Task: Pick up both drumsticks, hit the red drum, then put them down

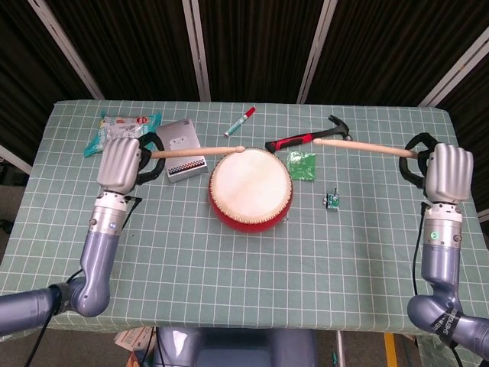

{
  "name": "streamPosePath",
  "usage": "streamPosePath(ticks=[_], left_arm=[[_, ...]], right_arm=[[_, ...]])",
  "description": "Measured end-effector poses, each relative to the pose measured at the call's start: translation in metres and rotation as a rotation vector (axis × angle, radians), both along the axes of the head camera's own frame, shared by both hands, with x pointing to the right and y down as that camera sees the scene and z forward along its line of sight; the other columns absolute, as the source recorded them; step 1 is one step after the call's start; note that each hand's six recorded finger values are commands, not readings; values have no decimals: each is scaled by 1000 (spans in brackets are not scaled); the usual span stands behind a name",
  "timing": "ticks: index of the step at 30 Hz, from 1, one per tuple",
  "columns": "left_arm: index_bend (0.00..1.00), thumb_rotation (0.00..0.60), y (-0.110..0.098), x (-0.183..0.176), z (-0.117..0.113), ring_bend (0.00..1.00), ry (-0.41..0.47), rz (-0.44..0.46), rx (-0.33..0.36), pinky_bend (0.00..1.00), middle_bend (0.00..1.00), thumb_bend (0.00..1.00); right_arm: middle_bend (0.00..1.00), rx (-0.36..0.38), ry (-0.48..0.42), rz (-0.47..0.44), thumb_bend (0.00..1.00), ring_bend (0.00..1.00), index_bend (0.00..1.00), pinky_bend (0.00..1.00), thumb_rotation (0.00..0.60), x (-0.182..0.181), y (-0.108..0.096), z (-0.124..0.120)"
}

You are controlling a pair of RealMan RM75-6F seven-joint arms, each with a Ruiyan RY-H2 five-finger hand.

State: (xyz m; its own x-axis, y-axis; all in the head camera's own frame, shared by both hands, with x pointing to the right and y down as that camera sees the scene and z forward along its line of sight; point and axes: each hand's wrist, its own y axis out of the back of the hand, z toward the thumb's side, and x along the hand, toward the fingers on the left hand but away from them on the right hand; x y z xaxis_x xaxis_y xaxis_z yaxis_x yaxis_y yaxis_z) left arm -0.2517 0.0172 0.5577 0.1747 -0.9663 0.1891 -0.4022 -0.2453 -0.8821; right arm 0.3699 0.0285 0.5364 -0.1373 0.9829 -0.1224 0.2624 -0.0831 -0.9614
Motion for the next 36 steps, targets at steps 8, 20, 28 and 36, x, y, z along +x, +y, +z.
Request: streamPosePath(ticks=[8,20,28,36], left_arm=[[745,600,18,-43,-10,1000,46,-74,-12,1000,1000,460],[744,600,18,-48,-22,1000,71,-76,-4,1000,1000,460],[743,600,18,-48,-21,1000,76,-71,-15,1000,1000,460],[743,600,17,-51,-22,1000,82,-75,-20,1000,1000,460]], right_arm=[[985,-38,-12,-41,564,1000,948,1000,600,-19,2,15],[985,-190,7,-107,564,1000,948,1000,600,-43,20,60],[985,-349,327,-300,564,1000,948,1000,600,-59,45,110],[985,-342,578,-368,565,1000,948,1000,600,-64,44,108]])
